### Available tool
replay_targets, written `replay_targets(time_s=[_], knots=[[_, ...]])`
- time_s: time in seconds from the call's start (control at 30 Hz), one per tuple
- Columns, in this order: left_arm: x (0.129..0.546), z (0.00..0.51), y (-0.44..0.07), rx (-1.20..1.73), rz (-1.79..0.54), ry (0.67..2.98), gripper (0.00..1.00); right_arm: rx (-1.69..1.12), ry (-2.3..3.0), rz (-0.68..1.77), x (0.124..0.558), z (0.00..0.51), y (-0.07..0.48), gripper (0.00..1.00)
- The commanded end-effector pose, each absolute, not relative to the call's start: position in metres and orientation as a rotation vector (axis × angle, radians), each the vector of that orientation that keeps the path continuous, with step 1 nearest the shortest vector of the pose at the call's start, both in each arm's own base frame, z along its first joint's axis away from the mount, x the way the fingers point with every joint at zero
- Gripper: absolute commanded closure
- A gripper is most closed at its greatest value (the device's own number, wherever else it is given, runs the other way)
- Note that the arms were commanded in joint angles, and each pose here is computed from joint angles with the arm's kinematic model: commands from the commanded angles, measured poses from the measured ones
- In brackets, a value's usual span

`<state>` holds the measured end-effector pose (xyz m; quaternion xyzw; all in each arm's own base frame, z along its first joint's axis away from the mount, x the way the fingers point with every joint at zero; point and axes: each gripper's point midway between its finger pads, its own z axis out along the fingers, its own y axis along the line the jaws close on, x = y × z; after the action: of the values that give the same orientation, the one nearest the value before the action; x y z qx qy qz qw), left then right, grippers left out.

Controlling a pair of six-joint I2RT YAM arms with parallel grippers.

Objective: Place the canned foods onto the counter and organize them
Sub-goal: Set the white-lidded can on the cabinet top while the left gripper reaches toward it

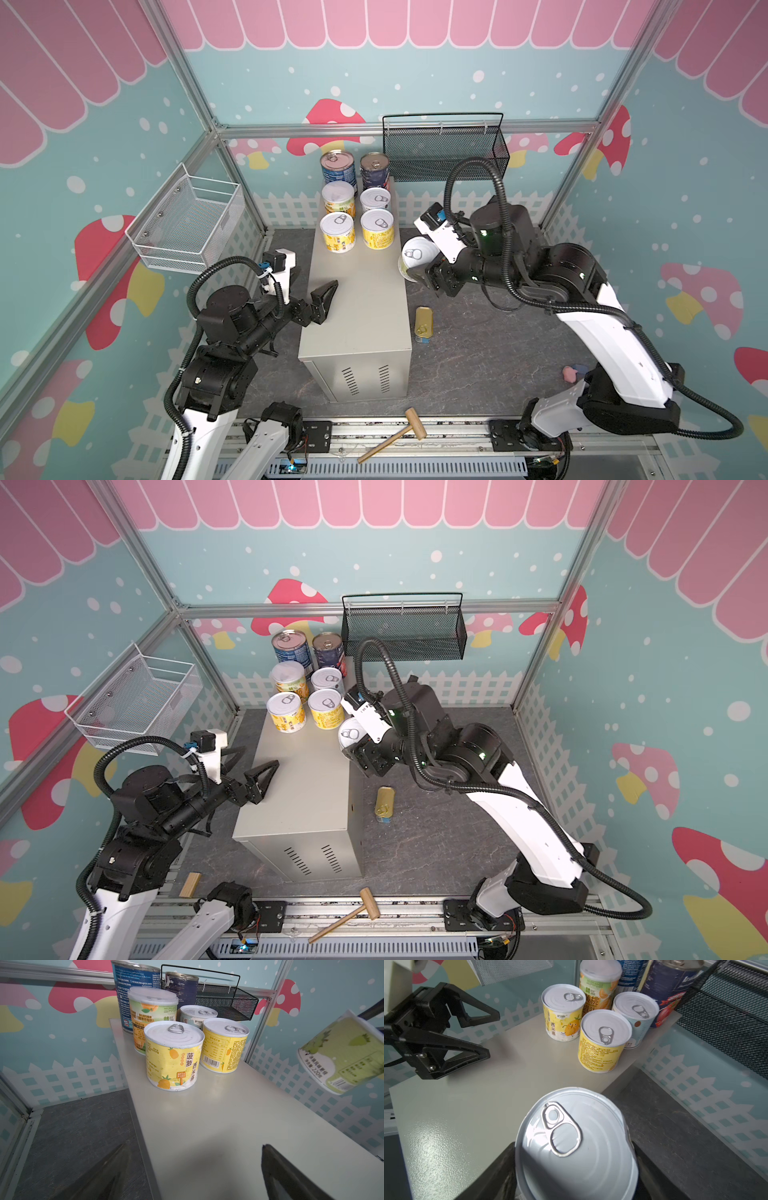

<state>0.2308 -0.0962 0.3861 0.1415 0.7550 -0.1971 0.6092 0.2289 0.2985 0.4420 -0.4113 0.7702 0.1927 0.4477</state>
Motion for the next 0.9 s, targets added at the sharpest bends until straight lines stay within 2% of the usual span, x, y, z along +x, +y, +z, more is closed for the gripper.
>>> replay_targets(time_s=[0.0, 0.27, 0.6, 0.87], knots=[[0.223, 0.393, -0.092, 0.335, -0.419, 1.727, 0.01, -1.126, 1.86, 0.553, 0.22, 0.444, 0.315, 0.42], [0.209, 0.395, -0.099, 0.399, -0.459, 1.715, 0.01, -1.2, 1.83, 0.657, 0.219, 0.438, 0.357, 0.4], [0.184, 0.391, -0.135, 0.602, -0.671, 1.697, 0.01, -1.259, 1.79, 0.736, 0.211, 0.429, 0.408, 0.31], [0.184, 0.387, -0.139, 0.637, -0.681, 1.705, 0.01, -1.171, 1.717, 0.786, 0.211, 0.457, 0.414, 0.07]])
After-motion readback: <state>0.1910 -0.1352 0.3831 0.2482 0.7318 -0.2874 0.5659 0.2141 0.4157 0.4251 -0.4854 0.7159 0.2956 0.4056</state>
